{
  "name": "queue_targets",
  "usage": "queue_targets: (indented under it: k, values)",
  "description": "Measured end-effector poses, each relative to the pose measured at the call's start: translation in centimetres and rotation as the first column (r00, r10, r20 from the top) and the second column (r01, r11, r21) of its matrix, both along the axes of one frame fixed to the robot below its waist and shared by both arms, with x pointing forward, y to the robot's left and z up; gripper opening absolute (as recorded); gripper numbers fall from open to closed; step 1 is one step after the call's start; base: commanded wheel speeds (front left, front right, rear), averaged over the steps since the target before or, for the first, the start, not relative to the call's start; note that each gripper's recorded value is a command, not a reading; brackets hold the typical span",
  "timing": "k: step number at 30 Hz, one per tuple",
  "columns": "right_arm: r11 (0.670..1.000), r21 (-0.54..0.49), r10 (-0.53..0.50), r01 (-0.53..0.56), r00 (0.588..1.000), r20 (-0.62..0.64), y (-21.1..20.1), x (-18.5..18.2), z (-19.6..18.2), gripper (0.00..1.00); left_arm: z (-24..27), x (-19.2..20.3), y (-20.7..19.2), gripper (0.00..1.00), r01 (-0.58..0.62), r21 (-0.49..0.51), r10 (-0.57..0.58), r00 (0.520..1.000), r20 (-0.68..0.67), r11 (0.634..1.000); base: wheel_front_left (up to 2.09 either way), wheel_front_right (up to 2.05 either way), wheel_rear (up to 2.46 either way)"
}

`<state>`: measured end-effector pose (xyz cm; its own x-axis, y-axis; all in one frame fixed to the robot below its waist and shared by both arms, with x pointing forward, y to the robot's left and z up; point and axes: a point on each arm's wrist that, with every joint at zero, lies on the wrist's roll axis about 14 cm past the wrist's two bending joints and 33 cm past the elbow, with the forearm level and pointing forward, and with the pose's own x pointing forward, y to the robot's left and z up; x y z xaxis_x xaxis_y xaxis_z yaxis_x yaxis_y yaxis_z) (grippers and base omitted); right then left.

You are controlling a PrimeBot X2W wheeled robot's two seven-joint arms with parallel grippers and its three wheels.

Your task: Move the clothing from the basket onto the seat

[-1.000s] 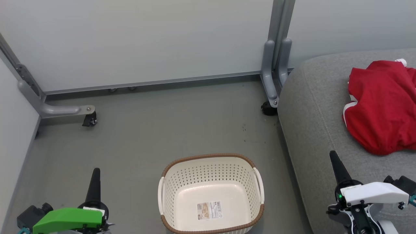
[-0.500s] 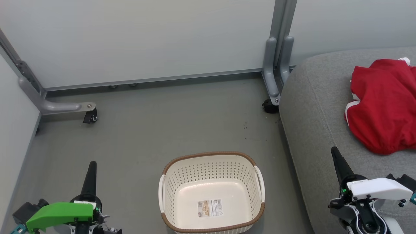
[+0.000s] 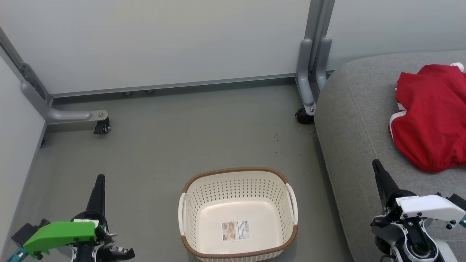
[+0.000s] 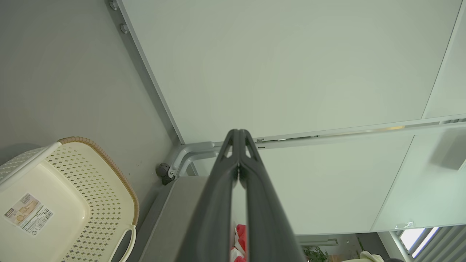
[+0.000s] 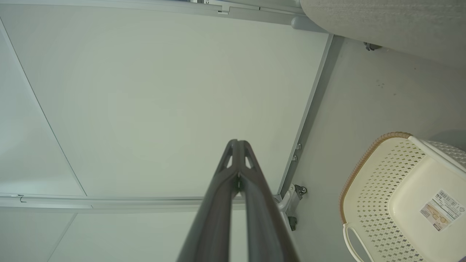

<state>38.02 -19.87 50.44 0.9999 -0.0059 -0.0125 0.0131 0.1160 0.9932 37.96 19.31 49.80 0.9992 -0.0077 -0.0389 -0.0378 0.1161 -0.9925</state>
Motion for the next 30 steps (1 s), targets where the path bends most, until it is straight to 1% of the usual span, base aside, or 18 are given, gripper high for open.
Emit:
queue_targets:
  k: [17,30]
  values:
    - [0.993,0.114,0.004,-0.004,1.000,0.005,-0.15,0.74,0.07,0.00,0.44,0.68,0.58,0.00,-0.006,-0.114,0.009,1.000,0.020,0.993,0.00,0.00,0.00]
    - [0.993,0.118,0.006,-0.006,1.000,0.008,-0.12,0.82,0.16,0.00,0.57,0.76,0.69,0.00,-0.009,-0.119,0.012,1.000,0.025,0.993,0.00,0.00,0.00]
